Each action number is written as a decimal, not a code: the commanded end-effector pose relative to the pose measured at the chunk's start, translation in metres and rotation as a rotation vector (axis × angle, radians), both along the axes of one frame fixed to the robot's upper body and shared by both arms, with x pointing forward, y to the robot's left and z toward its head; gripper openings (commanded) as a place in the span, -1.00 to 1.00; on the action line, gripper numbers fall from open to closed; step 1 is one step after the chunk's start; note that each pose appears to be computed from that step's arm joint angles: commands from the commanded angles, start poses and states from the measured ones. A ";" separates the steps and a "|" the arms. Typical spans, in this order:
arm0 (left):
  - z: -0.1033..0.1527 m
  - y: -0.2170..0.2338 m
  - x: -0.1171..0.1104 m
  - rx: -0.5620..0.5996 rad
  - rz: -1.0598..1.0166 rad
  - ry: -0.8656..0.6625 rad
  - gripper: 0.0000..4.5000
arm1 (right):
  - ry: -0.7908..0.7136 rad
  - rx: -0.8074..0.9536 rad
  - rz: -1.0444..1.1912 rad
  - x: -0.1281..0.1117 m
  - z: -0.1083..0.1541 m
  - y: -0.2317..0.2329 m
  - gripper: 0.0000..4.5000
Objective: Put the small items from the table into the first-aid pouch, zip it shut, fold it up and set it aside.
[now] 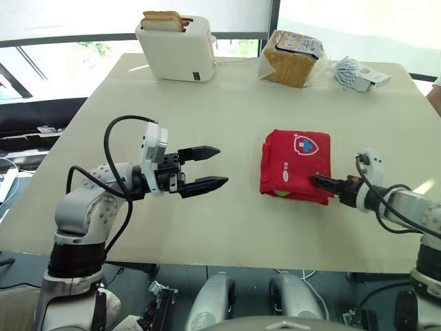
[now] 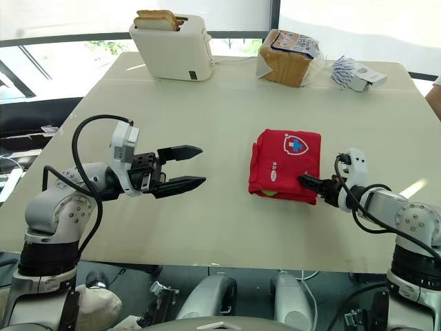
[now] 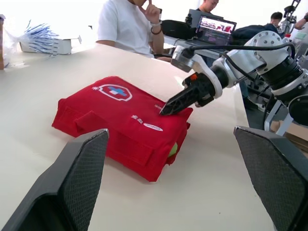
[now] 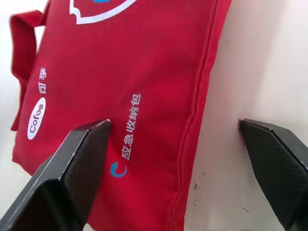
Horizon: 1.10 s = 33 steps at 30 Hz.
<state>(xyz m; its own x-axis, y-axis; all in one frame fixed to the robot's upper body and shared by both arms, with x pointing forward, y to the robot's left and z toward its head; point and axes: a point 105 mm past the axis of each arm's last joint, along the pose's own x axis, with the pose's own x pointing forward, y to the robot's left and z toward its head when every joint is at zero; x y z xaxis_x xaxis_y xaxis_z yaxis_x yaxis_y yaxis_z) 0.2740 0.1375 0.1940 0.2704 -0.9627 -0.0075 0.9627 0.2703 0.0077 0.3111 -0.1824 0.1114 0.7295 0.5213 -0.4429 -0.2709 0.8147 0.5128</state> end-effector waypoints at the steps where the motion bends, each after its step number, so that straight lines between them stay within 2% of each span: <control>1: 0.008 -0.004 -0.006 -0.017 -0.005 -0.054 1.00 | 0.018 0.042 0.034 0.001 -0.004 0.008 0.77; 2: 0.007 -0.005 -0.007 -0.020 -0.002 -0.053 1.00 | 0.010 0.058 0.040 0.002 -0.002 0.009 0.65; 10: 0.006 -0.015 -0.008 -0.046 -0.016 -0.054 1.00 | -0.029 0.114 0.028 0.001 0.007 0.004 -0.97; 15: 0.004 -0.021 -0.004 -0.070 -0.011 -0.036 1.00 | -0.158 0.192 -0.140 -0.009 0.024 -0.020 -0.97; 20: 0.008 -0.039 0.002 -0.112 -0.012 -0.047 1.00 | -0.363 0.252 -0.538 -0.022 0.050 -0.077 -0.97; 23: 0.015 -0.051 0.002 -0.155 -0.024 -0.049 1.00 | -0.416 0.260 -0.731 -0.026 0.056 -0.102 -0.97; 26: 0.018 -0.061 0.008 -0.172 -0.026 -0.056 1.00 | -0.450 0.267 -0.903 -0.017 0.060 -0.127 -0.97; 30: 0.026 -0.070 0.019 -0.195 -0.015 -0.060 1.00 | -0.502 0.339 -1.080 0.008 0.069 -0.152 -0.97; 33: 0.026 -0.070 0.022 -0.184 -0.013 -0.074 1.00 | -0.507 0.424 -1.197 0.023 0.066 -0.167 -0.97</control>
